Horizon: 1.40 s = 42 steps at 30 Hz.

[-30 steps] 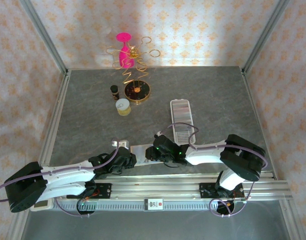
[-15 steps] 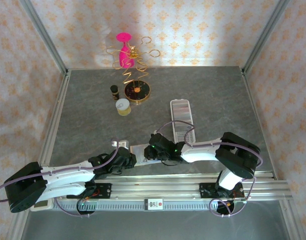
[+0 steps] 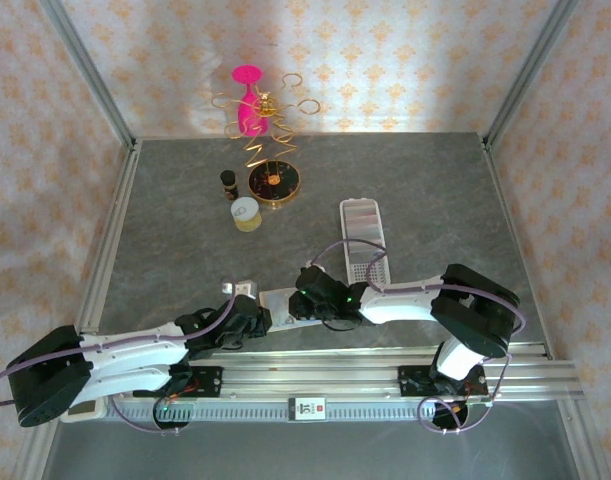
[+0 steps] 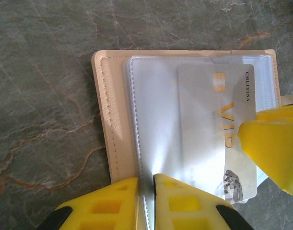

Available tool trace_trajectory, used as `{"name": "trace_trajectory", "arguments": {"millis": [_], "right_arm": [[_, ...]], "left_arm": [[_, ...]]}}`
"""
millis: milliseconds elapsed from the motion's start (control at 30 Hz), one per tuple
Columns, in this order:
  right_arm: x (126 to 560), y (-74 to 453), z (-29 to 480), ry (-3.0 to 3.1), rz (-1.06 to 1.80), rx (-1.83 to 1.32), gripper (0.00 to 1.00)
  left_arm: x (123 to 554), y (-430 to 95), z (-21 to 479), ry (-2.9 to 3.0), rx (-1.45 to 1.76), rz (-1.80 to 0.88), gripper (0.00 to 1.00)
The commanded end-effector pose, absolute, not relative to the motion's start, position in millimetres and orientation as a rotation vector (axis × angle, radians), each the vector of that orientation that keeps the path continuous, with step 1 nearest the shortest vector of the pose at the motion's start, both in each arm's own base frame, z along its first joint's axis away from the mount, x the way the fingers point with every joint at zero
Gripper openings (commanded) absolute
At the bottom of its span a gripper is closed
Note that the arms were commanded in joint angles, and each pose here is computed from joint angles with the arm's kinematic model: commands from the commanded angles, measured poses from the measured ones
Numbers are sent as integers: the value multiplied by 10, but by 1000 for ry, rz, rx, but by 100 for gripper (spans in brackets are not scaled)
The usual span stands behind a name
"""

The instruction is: Put the credit cards into the card holder

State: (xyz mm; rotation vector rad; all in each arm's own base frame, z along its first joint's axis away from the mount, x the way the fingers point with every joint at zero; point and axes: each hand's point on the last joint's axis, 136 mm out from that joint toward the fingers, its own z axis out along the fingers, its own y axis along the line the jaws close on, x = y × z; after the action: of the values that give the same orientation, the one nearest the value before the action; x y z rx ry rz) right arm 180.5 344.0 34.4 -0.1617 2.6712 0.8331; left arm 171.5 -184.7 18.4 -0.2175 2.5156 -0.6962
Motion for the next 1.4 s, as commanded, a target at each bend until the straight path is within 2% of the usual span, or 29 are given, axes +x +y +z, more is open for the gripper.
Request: {"name": "trace_trajectory", "arguments": {"millis": [0, 267, 367, 667, 1000, 1367], "right_arm": [[1785, 3518, 361, 2668, 831, -174, 17], [1741, 3764, 350, 2673, 871, -227, 13], [1738, 3756, 346, 2674, 862, -224, 13], [1794, 3514, 559, 2622, 797, -159, 26], [1669, 3106, 473, 2650, 748, -36, 33], [1635, 3212, 387, 2666, 809, -42, 37]], "left_arm": [[1654, -1734, 50, 2538, -229, -641, 15], [1664, -1689, 57, 2520, -256, -635, 16], [1671, -1689, 84, 2511, -265, -644, 20], [1711, -1705, 209, 2479, -272, -663, 31], [1726, -1693, 237, 2472, -272, -651, 32], [1709, -1665, 177, 2489, -270, -627, 32]]}}
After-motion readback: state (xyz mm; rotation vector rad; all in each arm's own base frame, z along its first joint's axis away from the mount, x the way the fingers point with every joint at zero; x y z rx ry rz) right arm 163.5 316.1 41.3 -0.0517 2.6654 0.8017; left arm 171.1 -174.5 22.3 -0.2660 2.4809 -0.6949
